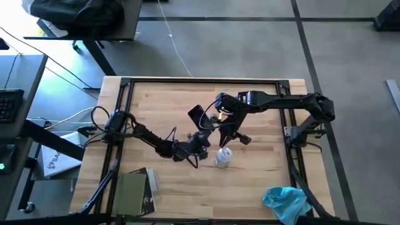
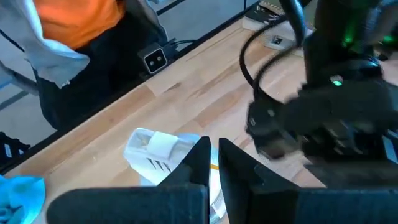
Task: Apply microfiber cloth
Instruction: Spray the pink cellphone using the spray bottle
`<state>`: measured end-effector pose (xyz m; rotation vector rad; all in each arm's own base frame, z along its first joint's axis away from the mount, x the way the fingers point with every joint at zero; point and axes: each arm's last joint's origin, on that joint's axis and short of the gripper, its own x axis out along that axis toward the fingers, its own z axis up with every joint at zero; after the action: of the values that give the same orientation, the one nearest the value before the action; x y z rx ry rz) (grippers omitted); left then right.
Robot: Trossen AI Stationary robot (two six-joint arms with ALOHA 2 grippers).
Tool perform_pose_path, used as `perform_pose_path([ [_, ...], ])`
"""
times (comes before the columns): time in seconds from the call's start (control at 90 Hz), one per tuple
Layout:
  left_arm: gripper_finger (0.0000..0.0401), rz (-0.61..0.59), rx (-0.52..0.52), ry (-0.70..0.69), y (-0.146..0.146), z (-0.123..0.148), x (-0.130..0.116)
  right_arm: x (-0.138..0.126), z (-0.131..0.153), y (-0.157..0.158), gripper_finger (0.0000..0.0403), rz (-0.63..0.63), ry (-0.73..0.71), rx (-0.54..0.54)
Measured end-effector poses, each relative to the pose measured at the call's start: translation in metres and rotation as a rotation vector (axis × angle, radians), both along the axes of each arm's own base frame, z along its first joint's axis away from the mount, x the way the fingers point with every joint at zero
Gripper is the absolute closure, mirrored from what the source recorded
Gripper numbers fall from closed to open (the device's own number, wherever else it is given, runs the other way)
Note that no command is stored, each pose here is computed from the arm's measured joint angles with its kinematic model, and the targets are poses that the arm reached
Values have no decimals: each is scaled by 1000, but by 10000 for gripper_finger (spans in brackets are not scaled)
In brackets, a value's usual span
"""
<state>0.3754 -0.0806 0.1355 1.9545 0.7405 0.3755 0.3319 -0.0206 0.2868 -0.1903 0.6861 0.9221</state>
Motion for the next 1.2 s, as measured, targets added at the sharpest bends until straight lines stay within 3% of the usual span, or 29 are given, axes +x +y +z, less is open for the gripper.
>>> perform_pose_path([
  [0.311, 394, -88, 27, -100, -16, 11, -7, 1, 0, 0, 403, -32, 26, 13],
  [0.678, 394, -380, -149, -49, -14, -4, 0, 0, 0, 0, 403, -33, 30, 15],
  [0.833, 394, -351, -71, 7, -8, -6, 1, 0, 0, 0, 403, -33, 31, 15],
  [0.978, 393, -319, 16, 52, -22, -6, -4, 1, 0, 0, 403, -31, 25, 13],
  [1.2, 391, -474, -139, 72, -18, -18, -7, 1, 0, 0, 403, -36, 29, 16],
])
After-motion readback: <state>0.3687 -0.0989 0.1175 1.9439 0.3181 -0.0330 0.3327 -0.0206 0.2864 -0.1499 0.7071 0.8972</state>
